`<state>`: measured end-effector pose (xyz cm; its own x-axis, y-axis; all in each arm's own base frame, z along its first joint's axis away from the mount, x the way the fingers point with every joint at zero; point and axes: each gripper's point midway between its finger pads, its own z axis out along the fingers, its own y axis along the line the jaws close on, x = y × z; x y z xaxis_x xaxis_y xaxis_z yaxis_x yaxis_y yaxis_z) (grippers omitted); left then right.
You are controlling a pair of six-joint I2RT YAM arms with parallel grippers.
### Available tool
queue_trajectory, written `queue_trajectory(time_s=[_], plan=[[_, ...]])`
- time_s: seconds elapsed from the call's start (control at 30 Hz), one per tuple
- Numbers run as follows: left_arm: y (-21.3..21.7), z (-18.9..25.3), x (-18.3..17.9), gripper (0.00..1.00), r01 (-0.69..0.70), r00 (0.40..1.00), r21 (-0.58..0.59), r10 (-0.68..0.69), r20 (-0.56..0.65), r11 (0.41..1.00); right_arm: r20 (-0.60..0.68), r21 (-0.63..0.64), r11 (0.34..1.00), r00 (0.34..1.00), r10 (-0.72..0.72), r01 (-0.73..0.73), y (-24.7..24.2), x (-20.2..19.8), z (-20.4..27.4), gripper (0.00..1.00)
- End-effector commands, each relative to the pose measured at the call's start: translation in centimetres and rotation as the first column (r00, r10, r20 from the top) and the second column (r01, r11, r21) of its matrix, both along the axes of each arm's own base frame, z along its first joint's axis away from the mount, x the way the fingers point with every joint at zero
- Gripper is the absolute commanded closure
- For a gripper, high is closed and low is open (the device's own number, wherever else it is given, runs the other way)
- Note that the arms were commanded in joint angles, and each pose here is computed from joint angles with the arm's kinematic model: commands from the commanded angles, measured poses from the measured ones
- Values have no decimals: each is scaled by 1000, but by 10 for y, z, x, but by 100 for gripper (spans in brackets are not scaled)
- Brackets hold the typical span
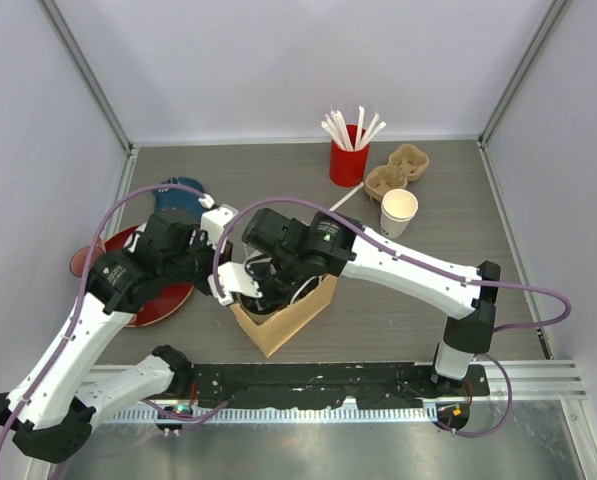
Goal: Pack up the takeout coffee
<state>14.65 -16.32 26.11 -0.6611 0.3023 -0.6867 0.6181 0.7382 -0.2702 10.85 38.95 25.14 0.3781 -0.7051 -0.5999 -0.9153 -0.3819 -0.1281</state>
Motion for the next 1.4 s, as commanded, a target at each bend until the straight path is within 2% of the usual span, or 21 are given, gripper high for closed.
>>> queue_trajectory(time_s=[0.0,0.1,0.27,0.63,0.8,0.9,0.97,1.1,1.37], plan=[[-17,15,13,100,12,998,-90,-7,55,996,2,33,998,999,47,-47,17,-1,-11,99],[-18,14,13,100,13,999,-93,-8,50,996,-6,-6,999,999,50,-50,9,-4,-27,99],[-19,8,4,100,24,1000,-111,-21,23,994,25,24,999,999,42,-43,12,1,-39,99],[-15,12,12,100,22,998,-112,-16,58,993,-44,-33,999,999,28,-30,-6,-2,-72,99],[-14,14,16,100,73,991,-85,-62,120,994,-103,29,1000,995,3,0,-5,-7,-45,99],[-14,15,19,100,104,983,-63,-93,155,993,-217,42,999,976,28,-19,4,-23,-24,99],[-16,16,19,100,118,981,-67,-107,160,991,-249,56,998,968,37,-24,10,-27,-14,99],[-21,16,18,100,125,985,-88,-113,131,988,-135,29,1000,991,-2,6,11,-5,-28,99],[-21,15,19,100,89,991,-105,-78,110,990,-50,-54,998,998,-27,24,5,13,-69,99]])
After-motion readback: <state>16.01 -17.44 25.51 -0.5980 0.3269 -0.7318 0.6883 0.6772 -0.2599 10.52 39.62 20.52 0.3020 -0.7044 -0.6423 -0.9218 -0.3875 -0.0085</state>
